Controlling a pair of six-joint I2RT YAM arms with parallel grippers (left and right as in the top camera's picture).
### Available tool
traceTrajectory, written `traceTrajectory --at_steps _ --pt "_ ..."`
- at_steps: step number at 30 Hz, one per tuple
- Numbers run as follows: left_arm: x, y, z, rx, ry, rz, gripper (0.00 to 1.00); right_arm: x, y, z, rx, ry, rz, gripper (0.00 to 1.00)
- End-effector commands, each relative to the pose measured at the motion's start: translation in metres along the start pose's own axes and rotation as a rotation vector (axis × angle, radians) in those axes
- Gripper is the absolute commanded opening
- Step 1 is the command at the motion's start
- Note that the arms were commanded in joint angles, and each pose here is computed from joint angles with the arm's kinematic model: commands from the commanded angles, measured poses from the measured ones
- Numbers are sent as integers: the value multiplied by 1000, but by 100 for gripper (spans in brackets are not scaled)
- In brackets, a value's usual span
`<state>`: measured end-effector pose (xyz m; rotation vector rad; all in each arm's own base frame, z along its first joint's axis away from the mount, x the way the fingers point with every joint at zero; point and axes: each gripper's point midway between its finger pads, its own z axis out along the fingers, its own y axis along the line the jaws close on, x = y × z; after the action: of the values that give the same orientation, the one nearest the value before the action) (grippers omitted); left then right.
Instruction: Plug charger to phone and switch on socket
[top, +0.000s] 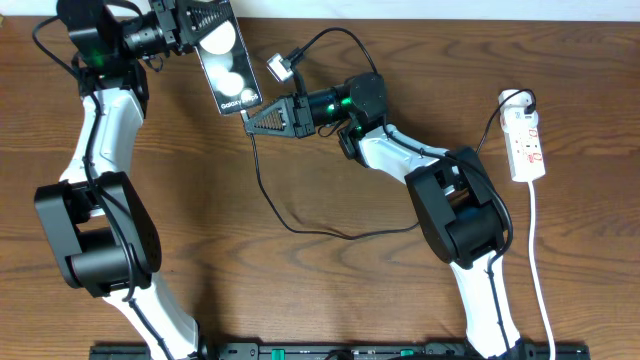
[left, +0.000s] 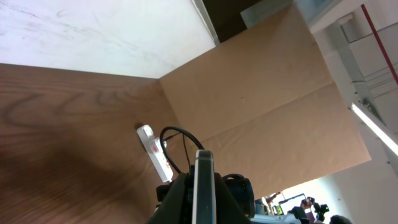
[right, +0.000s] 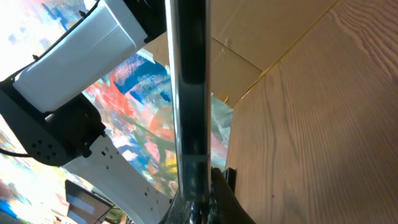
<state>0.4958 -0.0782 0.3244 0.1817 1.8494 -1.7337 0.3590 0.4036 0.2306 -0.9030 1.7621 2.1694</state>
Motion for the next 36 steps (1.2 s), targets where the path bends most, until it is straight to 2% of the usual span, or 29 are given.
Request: traceTrajectory --at_steps 1,29,30,33,35,36 --pt "16 -22 9 45 100 26 8 -25 -1 -10 22 -125 1 1" --pt "16 -23 10 46 100 46 8 -36 -4 -23 37 -176 29 1" --pt "16 -22 10 47 100 56 7 -36 -4 -23 37 -175 30 5" --pt "15 -22 8 44 92 71 7 -35 -4 -23 37 -170 30 33" --pt "12 -21 6 38 77 71 7 -34 -4 -23 36 -161 30 95" --pt "10 -20 5 34 69 71 7 -33 -4 -23 36 -158 30 99"
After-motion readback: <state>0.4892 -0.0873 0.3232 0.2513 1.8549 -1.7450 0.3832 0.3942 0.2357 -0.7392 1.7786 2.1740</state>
